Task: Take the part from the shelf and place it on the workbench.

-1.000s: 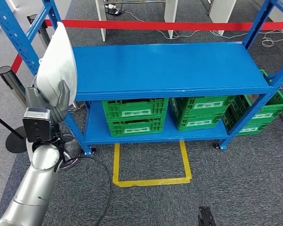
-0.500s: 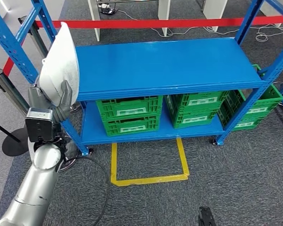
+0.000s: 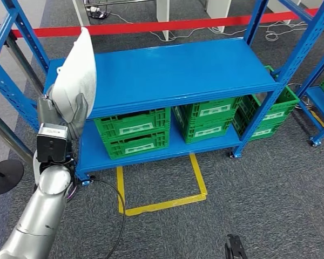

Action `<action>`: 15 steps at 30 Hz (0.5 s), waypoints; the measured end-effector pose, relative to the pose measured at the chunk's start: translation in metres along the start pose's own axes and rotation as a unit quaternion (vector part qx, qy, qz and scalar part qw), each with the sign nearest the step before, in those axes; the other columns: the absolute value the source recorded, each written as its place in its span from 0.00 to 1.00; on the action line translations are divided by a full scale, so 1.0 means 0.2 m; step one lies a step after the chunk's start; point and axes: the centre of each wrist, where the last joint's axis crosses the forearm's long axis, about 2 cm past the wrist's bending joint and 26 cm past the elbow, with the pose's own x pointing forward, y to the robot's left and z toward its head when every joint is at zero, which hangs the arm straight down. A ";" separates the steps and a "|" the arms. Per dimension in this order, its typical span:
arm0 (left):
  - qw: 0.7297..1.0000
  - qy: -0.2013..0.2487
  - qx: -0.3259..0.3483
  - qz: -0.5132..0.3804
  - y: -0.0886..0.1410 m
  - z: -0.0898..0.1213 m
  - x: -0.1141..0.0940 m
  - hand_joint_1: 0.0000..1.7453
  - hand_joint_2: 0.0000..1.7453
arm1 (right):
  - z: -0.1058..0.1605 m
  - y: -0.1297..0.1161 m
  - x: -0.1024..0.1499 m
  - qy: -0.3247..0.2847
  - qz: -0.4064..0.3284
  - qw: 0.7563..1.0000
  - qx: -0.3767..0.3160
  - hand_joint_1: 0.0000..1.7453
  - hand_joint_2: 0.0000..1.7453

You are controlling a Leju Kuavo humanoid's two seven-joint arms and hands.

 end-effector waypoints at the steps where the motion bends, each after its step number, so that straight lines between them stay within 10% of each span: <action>1: 1.000 -0.001 -0.002 0.002 -0.01 0.00 0.00 1.00 1.00 | 0.00 0.00 0.00 0.001 0.001 1.000 -0.001 0.00 0.00; 15: 1.000 0.004 -0.017 0.006 -0.05 0.01 0.01 1.00 1.00 | 0.00 0.00 0.01 -0.001 0.002 1.000 -0.005 0.00 0.00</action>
